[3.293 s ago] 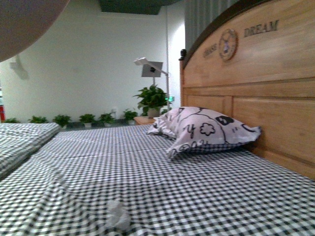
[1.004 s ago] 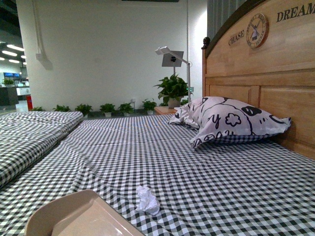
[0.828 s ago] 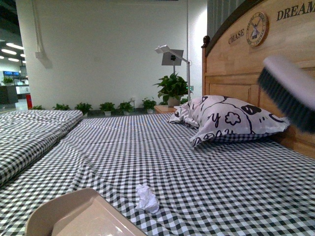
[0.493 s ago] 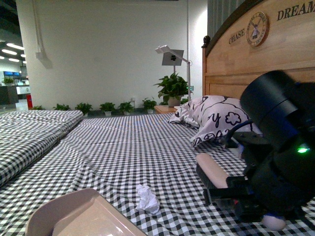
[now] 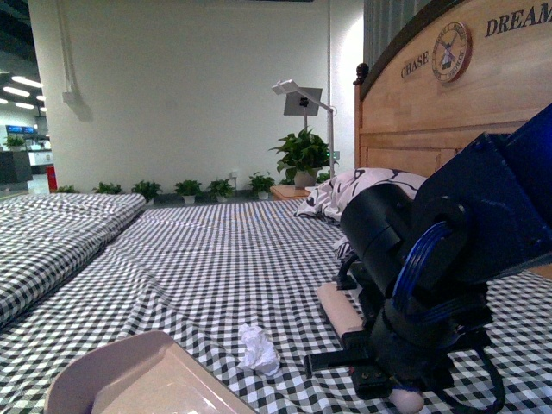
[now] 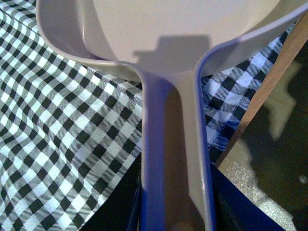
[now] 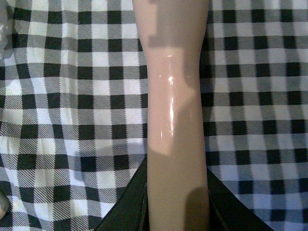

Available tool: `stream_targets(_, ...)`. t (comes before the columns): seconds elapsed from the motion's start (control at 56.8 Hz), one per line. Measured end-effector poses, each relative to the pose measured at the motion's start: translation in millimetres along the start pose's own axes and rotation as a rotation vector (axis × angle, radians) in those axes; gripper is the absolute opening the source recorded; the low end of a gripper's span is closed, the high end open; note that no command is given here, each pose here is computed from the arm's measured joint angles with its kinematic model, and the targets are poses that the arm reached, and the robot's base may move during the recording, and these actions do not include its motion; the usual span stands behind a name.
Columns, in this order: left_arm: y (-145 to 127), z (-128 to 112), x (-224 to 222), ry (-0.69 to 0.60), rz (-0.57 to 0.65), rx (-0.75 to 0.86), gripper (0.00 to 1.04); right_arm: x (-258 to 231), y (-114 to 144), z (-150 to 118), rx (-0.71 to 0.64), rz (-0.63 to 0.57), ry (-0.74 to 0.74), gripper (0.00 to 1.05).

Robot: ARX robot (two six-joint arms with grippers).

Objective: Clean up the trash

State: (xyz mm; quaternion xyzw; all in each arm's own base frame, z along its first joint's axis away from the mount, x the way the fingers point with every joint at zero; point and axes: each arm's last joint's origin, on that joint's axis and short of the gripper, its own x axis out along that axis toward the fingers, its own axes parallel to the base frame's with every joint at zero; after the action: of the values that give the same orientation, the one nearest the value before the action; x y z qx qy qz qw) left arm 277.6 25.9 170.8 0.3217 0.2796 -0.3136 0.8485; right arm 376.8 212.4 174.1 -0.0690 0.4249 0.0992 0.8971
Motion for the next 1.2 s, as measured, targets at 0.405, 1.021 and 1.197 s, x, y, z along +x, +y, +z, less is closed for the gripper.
stream_targets(0.405, -0.1, 0.1, 0.0, 0.0, 0.0, 0.0, 0.28, -38.0, 50.9, -47.2, -0.153, 0.505, 0.109, 0.19)
stream_targets(1.021, 0.5, 0.2, 0.6, -0.016, 0.02, -0.008, 0.28, -126.6, -57.7, -44.3, -0.123, 0.443, -0.18, 0.19)
stream_targets(1.197, 5.5, 6.9, -2.7, -0.141, 0.193, -0.107, 0.28, -129.6, -104.3, -44.7, 0.013, 0.323, -0.284, 0.19)
